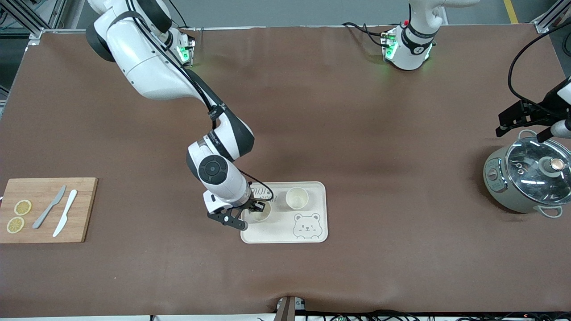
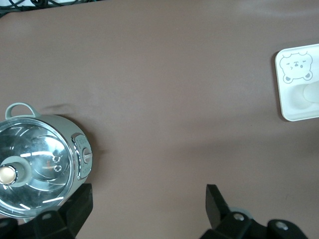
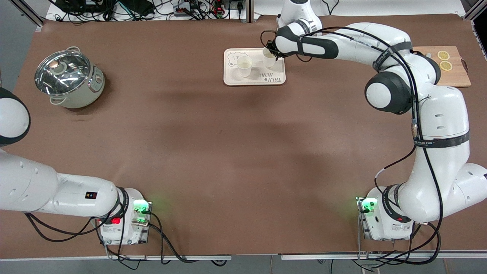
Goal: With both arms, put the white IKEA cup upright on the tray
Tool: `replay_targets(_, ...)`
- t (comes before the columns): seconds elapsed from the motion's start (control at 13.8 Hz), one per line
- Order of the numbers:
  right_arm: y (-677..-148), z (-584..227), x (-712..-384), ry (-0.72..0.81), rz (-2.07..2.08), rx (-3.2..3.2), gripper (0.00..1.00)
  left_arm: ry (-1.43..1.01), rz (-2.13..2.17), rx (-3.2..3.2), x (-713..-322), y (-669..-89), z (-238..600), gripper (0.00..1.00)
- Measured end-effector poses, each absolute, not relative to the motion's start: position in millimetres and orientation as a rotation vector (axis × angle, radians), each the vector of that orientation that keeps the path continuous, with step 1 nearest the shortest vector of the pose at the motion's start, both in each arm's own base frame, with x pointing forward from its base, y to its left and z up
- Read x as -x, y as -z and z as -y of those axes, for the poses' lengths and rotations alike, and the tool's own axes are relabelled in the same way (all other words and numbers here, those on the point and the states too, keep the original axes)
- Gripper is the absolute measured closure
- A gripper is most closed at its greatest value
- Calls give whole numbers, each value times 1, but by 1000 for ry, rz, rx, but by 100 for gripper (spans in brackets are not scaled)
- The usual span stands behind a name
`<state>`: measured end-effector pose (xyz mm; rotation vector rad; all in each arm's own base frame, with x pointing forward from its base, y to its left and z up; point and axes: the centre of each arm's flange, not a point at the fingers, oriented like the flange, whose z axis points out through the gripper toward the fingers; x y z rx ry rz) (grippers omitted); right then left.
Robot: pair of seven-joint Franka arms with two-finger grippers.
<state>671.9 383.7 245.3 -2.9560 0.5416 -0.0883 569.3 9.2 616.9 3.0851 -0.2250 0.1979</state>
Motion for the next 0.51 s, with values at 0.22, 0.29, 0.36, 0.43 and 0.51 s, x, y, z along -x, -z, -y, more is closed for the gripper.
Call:
replay_targets(0.22, -255, -385, -674, 107, -577, 2936, 59, -219, 226, -3083, -565, -629, -10, 0)
replay_targets(0.29, -267, -386, -675, 111, -587, 2933, 49, -219, 226, -3083, -564, -631, -10, 0)
replay_targets(0.36, -285, -386, -673, 96, -592, 2950, 38, -218, 225, -3083, -563, -631, -10, 0)
replay_targets(0.43, -314, -384, -670, 82, -596, 2973, 27, -216, 225, -3083, -563, -631, -10, 0)
replay_targets(0.51, -354, -379, -666, 78, -601, 2994, 18, -215, 225, -3083, -563, -631, -10, 0)
